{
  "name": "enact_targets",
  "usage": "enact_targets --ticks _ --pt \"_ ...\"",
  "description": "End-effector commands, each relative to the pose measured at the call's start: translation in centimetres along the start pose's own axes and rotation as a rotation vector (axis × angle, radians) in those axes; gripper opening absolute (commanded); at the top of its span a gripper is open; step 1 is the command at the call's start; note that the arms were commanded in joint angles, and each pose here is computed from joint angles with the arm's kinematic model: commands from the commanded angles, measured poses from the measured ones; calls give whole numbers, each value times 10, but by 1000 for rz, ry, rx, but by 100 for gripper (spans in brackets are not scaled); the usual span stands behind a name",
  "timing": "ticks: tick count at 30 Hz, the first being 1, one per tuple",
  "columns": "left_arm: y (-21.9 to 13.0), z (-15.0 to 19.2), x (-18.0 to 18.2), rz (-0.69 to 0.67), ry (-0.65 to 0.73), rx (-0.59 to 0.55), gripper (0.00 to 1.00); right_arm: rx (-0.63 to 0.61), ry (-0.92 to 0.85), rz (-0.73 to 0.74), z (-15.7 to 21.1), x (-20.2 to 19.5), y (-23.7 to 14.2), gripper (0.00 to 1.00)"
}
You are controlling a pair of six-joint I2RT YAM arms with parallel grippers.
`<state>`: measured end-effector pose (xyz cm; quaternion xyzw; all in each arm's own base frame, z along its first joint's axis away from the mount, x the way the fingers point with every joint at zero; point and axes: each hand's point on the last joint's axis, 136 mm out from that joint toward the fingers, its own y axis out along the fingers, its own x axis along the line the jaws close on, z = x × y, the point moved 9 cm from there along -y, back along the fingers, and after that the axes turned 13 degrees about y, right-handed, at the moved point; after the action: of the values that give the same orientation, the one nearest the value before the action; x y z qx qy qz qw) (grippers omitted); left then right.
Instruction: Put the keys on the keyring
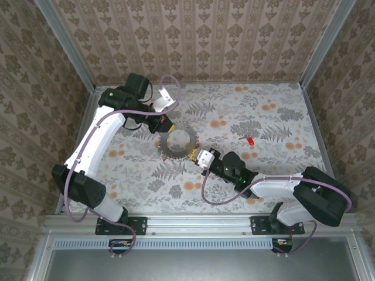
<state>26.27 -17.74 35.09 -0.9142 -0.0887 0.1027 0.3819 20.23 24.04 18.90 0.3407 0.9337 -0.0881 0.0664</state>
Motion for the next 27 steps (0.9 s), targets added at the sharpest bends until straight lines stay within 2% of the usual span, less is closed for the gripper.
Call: enact_targets --ticks 1,4,10,12,13,15,17,18,20,27 --pt "-9 1 4 -68 -66 -46 0 -47 38 6 -12 -3 -4 0" --pt "-8 10 20 -108 -182 -95 0 -22 64 1 -18 -4 -10 0" --pt "6 24 31 -45 -345 -232 1 141 135 -23 -33 -12 -21 0" --pt "15 30 34 -19 -397 -273 6 172 143 -50 -38 -15 -26 0" --pt "18 32 35 -8 -418 -290 11 184 146 -61 -41 -16 -27 0" --pt "28 40 36 14 -463 -304 15 230 152 -99 -47 -18 -29 0" --pt "37 49 38 19 -505 -312 24 285 167 -128 -52 -22 -30 0" --pt "43 54 38 22 -527 -315 25 315 177 -146 -54 -24 -30 0" --pt "52 65 39 12 -569 -319 36 364 189 -184 -59 -28 -29 0" --pt "72 91 40 -43 -637 -362 54 537 187 -278 -61 -36 -20 0"
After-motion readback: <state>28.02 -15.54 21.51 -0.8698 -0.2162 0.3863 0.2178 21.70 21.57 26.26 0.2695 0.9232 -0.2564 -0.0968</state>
